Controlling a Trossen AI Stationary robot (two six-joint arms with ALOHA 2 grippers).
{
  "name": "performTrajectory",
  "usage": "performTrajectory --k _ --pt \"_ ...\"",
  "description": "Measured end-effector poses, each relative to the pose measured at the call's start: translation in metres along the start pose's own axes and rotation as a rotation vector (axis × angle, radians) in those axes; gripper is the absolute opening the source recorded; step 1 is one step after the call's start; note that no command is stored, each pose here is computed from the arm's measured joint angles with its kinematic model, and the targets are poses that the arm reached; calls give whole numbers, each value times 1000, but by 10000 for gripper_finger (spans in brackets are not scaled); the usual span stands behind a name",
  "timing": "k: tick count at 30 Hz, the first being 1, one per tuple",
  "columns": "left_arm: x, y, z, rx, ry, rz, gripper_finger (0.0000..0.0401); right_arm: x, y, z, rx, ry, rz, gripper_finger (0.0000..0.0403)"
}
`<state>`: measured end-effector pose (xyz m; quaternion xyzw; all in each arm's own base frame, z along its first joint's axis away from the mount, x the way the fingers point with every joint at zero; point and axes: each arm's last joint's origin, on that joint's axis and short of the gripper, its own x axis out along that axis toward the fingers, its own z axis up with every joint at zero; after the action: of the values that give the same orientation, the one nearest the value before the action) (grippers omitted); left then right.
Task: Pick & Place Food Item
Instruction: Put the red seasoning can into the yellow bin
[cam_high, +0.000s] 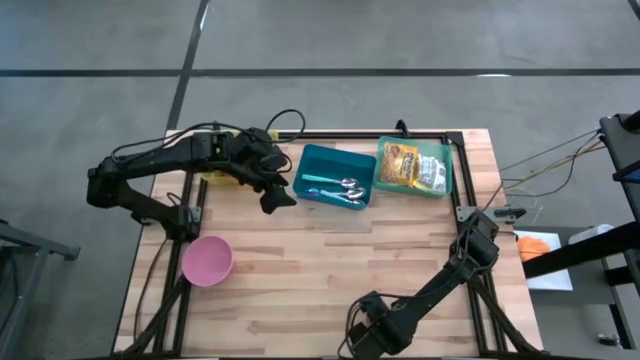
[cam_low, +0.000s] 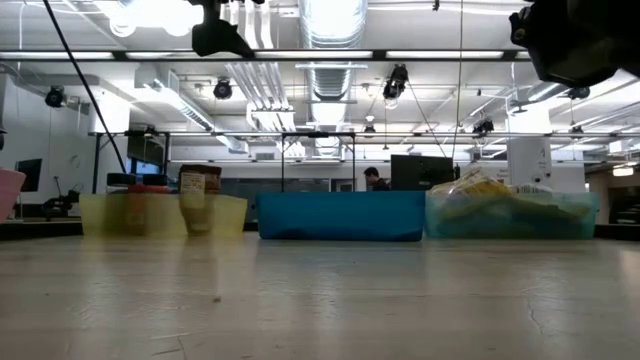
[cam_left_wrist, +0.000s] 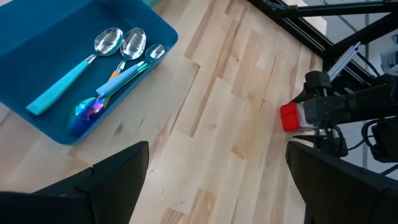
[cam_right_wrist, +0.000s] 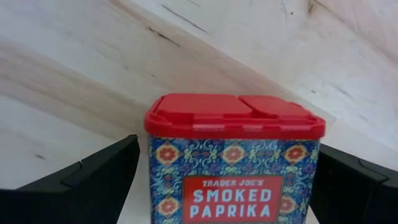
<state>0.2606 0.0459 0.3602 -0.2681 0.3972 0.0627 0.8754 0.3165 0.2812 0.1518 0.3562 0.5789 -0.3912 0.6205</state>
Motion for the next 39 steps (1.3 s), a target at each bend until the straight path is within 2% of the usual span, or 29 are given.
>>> performTrajectory --k 5,11,12,18,22,30,33,39 --pt "0 0 0 1 11 -23 386 1 -1 -2 -20 -2 -3 375" --pt "0 1 -2 -45 34 -24 386 0 -1 -3 -80 -16 3 281" --pt "0 1 -2 -63 38 -26 386 0 -2 -4 -90 -23 5 276" --pt "-1 5 -3 -157 63 -41 386 -2 -1 -2 -131 -67 16 276" --pt "-2 5 -1 -158 57 -59 383 -7 -4 -1 -164 -116 18 276" --pt "0 4 0 -251 58 -96 332 -51 -29 14 -224 -298 -58 276" --pt "4 6 2 -289 22 -103 316 -72 -38 26 -274 -377 -74 276" --pt "14 5 14 -386 -103 -189 305 -97 -45 67 -396 -430 -100 276"
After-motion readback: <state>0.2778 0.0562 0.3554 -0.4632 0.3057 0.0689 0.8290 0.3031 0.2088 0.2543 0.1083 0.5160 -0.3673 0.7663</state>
